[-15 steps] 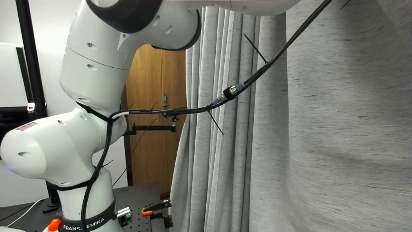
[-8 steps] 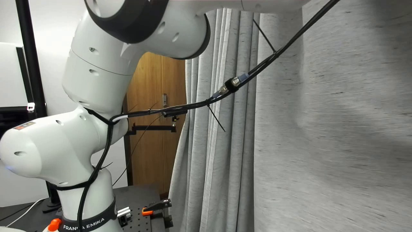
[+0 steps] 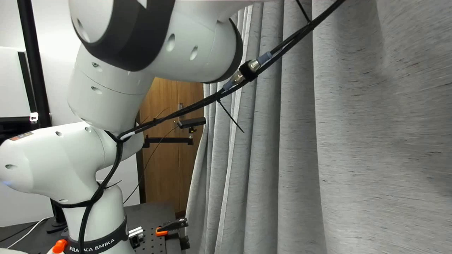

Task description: Slide the curtain to the right

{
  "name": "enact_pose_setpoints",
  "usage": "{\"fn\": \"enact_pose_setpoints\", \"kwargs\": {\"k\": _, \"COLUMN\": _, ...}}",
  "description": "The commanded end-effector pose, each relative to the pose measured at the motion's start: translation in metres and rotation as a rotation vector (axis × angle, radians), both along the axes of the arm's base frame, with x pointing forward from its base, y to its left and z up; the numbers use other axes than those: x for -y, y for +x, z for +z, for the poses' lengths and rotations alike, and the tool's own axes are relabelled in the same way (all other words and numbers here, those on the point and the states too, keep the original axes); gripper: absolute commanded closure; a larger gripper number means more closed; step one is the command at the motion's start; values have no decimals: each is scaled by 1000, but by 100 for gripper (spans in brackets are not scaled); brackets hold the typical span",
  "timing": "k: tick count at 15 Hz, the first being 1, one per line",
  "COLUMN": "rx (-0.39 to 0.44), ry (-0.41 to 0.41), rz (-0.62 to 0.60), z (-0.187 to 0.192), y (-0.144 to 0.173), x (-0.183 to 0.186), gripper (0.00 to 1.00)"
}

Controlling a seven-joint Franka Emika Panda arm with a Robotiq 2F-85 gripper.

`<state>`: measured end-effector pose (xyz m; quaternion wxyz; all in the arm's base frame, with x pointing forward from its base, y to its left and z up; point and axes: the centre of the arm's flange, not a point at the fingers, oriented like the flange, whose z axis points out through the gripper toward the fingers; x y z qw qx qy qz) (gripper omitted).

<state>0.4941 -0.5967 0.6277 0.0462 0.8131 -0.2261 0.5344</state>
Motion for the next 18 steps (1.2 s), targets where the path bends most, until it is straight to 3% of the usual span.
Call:
{"fn": "enact_pose_setpoints", "kwargs": {"k": 1, "rx": 67, "ry": -39, "rz": -85, "z": 18, "y": 29, "x": 36, "gripper": 100}}
{"fn": "enact_pose_setpoints", "kwargs": {"k": 12, "rx": -146, "ry": -118, "rz": -21, "z": -31, "y": 66, "x": -6, "gripper": 100}}
{"fn": "enact_pose_setpoints", "kwargs": {"k": 18, "rx": -204, "ry": -172, "rz": 11, "z": -37, "y": 83, "x": -25, "gripper": 100}}
